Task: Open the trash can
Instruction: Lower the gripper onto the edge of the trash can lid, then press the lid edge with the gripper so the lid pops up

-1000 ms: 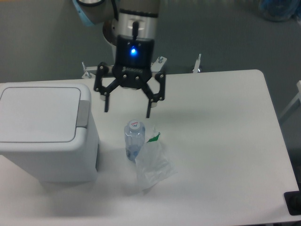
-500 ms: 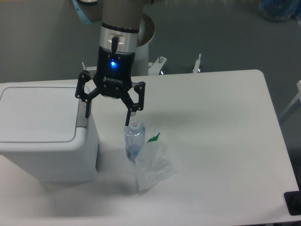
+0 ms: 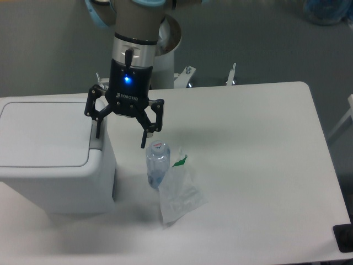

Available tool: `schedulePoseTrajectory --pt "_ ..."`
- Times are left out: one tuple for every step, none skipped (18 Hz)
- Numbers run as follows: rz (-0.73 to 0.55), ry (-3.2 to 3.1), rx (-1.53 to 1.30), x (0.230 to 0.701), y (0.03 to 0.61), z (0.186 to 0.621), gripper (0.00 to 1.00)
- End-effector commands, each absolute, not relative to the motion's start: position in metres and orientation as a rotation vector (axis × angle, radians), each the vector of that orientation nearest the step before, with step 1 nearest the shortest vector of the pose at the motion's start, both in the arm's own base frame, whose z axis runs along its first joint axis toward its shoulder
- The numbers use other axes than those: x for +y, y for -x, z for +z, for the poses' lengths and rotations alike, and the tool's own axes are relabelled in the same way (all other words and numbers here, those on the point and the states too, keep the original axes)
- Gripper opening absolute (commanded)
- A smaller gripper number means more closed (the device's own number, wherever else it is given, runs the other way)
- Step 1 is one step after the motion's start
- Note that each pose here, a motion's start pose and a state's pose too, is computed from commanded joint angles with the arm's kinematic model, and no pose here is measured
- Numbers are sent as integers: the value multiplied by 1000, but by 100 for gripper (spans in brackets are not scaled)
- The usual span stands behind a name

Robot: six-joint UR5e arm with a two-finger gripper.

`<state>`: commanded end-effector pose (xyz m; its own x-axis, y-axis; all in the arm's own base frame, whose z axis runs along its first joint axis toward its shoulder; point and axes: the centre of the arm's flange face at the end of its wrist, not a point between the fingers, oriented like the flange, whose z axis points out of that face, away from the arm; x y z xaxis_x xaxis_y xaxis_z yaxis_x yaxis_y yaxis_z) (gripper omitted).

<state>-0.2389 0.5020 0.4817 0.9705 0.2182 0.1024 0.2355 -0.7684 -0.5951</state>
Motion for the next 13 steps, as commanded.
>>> schedulePoseTrajectory --pt "-37 2476 -317 502 239 480 100" --pt "-38 2477 -315 502 239 479 100" --pt "-40 2479 -314 501 237 479 100" --pt "-42 2481 -315 501 237 477 100" --pt "-42 2481 -315 501 237 477 100" --pt "-43 2482 -315 501 237 476 100" --pt "-42 2482 -314 501 237 476 100" --pt "-42 2482 -314 501 237 476 100" --pt "-43 2483 -312 501 236 476 100" --pt "-45 2484 -310 502 236 475 100" --pt "-45 2484 -310 502 236 475 100" --pt "-44 2484 -308 502 236 475 100" --pt "-44 2484 -308 502 236 475 100"
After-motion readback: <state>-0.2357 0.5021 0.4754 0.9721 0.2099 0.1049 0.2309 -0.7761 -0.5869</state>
